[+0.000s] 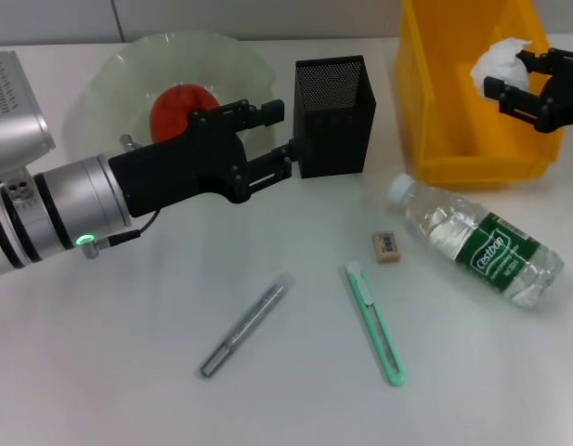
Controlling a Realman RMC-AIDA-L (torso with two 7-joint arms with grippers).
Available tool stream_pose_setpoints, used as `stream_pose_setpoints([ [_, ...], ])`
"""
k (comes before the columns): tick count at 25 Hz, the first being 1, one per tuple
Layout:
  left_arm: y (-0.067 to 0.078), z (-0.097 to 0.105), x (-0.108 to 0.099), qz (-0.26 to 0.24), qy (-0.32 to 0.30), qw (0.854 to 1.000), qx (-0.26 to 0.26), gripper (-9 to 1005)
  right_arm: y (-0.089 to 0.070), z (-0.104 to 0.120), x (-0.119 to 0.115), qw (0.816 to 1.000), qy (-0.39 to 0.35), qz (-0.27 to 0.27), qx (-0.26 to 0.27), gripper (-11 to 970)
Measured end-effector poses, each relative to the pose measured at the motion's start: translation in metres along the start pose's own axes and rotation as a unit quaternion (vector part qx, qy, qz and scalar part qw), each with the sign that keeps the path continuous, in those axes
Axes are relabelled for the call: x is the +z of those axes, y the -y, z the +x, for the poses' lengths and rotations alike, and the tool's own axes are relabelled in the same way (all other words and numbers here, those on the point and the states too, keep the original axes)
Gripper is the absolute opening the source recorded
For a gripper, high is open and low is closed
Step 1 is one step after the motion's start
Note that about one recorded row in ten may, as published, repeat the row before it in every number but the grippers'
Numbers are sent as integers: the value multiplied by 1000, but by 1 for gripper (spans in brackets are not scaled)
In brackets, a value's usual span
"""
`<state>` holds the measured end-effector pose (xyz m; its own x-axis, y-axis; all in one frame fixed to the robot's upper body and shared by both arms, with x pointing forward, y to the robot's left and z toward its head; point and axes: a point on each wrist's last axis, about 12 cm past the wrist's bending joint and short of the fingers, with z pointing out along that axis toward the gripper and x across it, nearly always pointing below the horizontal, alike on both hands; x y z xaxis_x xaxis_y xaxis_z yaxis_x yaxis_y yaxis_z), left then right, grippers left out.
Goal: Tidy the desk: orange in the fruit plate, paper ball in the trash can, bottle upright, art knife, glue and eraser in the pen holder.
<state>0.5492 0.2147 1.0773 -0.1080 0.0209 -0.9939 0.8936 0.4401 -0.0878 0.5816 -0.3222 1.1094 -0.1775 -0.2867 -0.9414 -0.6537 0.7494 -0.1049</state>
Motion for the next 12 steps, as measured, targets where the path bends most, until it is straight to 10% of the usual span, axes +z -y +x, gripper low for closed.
stream_pose_setpoints([
  [12,-1,-3,3,4,1,1000,4,561,2,-1,8,1000,-12,7,-8,608],
])
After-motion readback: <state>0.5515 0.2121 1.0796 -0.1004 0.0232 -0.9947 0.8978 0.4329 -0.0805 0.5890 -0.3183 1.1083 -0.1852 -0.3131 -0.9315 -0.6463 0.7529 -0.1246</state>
